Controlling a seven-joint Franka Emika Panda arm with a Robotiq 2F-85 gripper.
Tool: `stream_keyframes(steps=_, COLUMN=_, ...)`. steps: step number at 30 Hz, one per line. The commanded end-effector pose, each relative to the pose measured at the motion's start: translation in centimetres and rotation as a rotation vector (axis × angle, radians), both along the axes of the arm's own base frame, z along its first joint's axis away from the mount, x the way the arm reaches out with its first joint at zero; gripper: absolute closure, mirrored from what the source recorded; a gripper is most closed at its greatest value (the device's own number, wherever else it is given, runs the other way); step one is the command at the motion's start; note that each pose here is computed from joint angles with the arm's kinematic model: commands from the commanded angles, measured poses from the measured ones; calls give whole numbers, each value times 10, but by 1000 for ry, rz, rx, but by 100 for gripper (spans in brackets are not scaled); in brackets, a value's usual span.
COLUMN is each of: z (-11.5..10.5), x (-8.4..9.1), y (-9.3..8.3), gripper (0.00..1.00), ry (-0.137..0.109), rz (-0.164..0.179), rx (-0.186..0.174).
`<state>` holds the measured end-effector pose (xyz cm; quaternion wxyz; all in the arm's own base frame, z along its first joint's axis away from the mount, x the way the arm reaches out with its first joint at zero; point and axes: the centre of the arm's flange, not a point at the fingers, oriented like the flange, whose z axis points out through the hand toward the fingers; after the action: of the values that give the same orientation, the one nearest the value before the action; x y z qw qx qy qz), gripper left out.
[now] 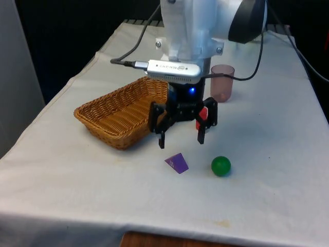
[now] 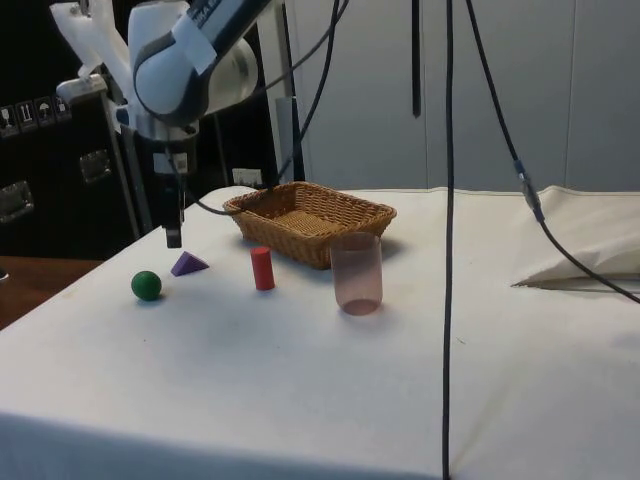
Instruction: Pick up the triangular block and place it into the basket.
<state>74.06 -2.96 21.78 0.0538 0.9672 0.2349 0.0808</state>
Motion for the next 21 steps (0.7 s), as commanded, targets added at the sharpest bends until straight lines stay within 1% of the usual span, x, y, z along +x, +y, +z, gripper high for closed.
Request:
stream_keyframes(steps=1, z=-3, x=1, y=-1, gripper=0, ry=0, rz=3, rx=4)
stream_keyframes(steps=2, z=-9, x=4, y=-6, gripper=0, ry=-1, rz=11, rx=19)
stream_keyframes(steps=6, z=-16, x=7, y=-13, gripper=0, ry=4, rz=12, rx=40)
stream_keyframes(steps=8, z=-21, x=8, y=-20, gripper=0, ry=13, rz=11, rx=57)
stream_keyframes(steps=9, z=-21, x=8, y=-20, gripper=0, ry=13, rz=11, rx=57)
stream_keyframes(steps=10, z=-20, x=7, y=-18, gripper=0, ry=3, rz=9, rx=46)
stream_keyframes(steps=11, z=-22, x=8, y=-22, gripper=0, ry=18, rz=12, rx=62)
stream_keyframes(steps=13, z=-23, x=8, y=-26, gripper=0, ry=22, rz=11, rx=69)
stream_keyframes(steps=21, z=-25, x=7, y=-26, gripper=0, ry=19, rz=14, rx=67)
